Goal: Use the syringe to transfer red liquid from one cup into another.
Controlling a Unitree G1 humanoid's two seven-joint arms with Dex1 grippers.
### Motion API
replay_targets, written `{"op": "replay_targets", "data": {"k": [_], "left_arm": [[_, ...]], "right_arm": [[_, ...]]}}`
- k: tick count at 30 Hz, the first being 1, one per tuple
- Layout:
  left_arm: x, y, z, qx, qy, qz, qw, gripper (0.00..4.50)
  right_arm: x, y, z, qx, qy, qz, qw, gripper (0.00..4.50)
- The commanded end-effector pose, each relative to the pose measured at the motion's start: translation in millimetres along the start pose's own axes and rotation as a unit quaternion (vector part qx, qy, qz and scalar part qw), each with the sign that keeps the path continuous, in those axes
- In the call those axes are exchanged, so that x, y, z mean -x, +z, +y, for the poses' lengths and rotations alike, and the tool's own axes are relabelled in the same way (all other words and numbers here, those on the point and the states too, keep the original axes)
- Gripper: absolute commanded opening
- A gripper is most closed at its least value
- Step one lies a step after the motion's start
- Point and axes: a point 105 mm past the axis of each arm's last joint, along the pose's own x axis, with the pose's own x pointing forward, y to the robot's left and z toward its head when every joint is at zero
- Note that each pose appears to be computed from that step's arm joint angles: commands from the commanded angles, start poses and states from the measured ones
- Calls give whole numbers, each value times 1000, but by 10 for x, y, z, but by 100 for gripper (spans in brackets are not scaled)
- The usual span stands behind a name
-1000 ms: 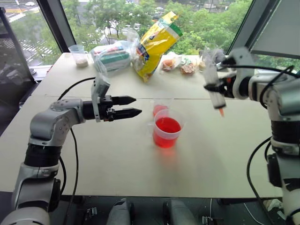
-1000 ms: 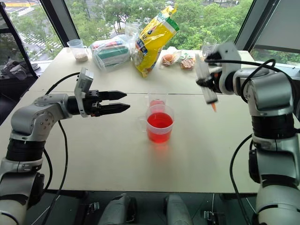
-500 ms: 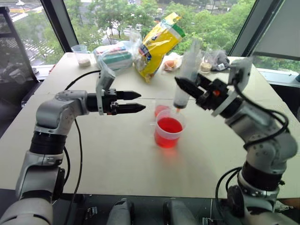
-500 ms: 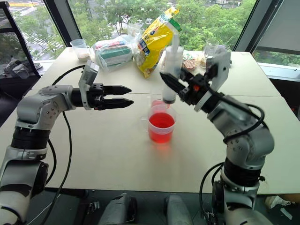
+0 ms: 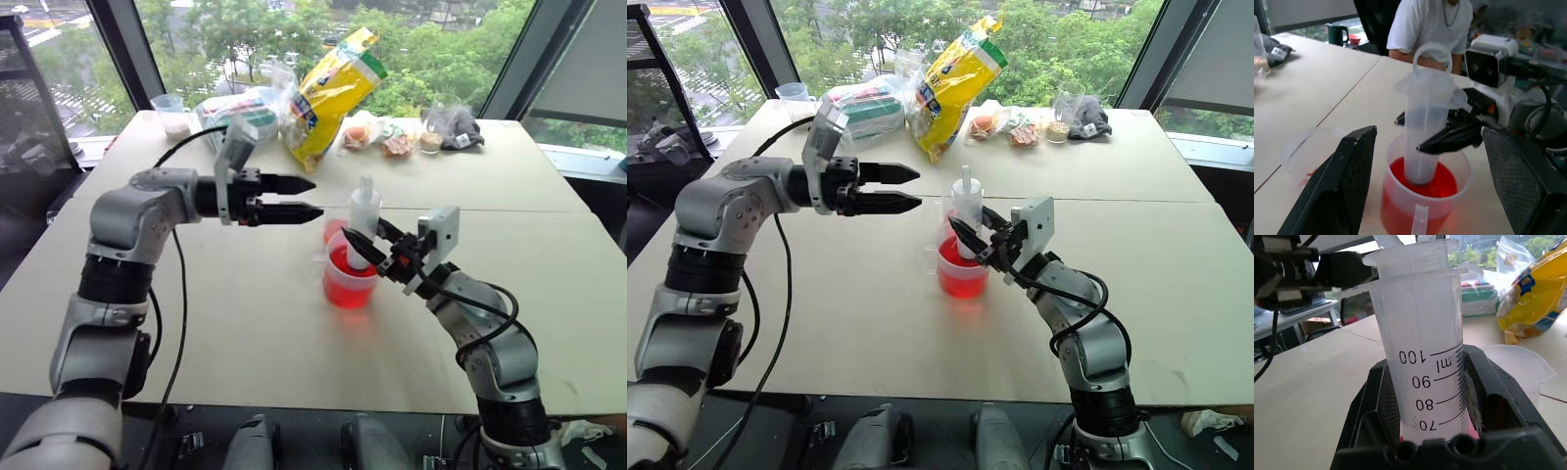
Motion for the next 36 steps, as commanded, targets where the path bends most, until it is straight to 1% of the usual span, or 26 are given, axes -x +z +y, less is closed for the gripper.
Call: {"op": "replay_targets", "data": {"k": [1,6,12,17,22,25,30,31,36], "left_arm": [[-89,129,-61,-14,-31,-12,999,352],[-238,91,-113,-12,-64,-6,998,352],[-342,55,-169,-7,-87,-3,996,352],[-426,30,-158,-6,-87,-4,996,352],[-586,11,-155,-7,-90,-10,996,352],[-639,-3,-132,-6,-89,-13,996,272],[-676,8,-121,-6,-89,-20,996,24],[-685,22,-119,-6,-89,-22,996,6],[-703,113,-124,-26,-91,-35,995,6]], "right_arm": [[-10,140,18,18,-2,-29,999,141],[-12,134,38,22,-3,-26,999,141],[-6,134,51,25,-3,-22,999,141],[-7,124,72,27,0,-19,999,141],[3,97,100,26,6,-12,1000,141],[4,84,109,25,7,-9,1000,141],[6,70,116,24,10,-6,1000,141],[8,65,114,24,11,-5,1000,141],[2,0,120,6,16,5,1000,141]]}}
